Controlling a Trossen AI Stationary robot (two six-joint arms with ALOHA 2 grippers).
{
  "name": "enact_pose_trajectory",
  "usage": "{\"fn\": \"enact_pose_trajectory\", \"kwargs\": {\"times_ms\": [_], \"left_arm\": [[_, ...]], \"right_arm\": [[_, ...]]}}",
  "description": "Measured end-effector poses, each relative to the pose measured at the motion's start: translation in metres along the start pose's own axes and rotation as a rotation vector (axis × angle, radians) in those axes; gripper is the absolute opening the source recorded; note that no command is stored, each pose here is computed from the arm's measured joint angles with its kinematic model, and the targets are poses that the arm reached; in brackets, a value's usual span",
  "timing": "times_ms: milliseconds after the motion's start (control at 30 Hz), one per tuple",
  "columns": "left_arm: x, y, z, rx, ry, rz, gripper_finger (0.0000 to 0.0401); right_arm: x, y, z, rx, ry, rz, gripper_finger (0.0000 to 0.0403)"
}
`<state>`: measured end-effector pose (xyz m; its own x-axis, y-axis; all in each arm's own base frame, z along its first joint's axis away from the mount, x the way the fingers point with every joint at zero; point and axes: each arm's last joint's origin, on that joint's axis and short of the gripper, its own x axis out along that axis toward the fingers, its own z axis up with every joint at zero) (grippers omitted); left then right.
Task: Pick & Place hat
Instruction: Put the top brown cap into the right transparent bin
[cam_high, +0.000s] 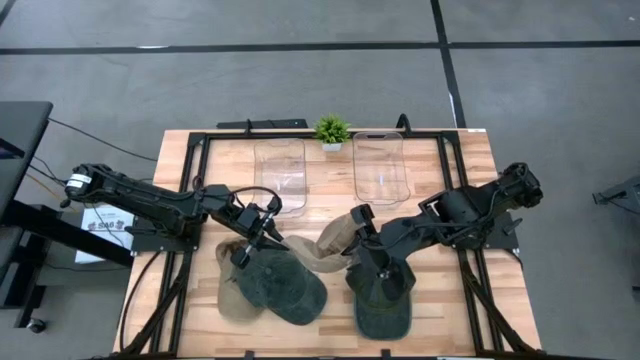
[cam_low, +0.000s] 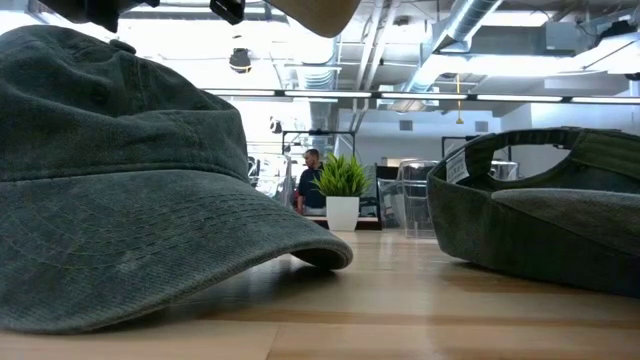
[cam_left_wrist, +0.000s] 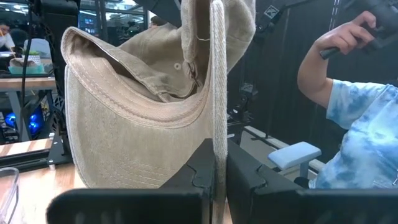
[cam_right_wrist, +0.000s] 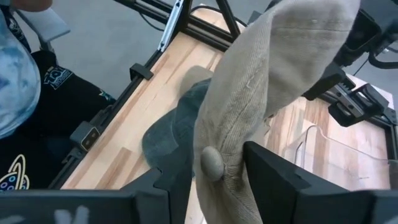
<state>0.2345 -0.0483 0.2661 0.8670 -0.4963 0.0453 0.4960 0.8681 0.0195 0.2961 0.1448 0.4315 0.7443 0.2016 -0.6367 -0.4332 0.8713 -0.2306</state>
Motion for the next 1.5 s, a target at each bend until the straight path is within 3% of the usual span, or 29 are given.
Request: {"fn": "enact_pose_trajectory", "kwargs": {"times_ms": [233,500,1500], "left_arm": [[0.0000,0.0000,0.0000,0.000,0.000,0.000,0.0017],[0.0000,0.0000,0.0000,0.000,0.000,0.000,0.0017],[0.0000,0.0006,-0.0003,0.015,0.003,0.022,0.0029]], "right_arm": [[0.0000,0.0000,-0.0002,-0.001,0.002,0.000,0.0095],[0.0000,0.0005,-0.0029,-0.024,0.030,0.005,0.0018],[0.0003,-0.0016,-0.0033,-0.021,0.031,0.001,0.0020]]}}
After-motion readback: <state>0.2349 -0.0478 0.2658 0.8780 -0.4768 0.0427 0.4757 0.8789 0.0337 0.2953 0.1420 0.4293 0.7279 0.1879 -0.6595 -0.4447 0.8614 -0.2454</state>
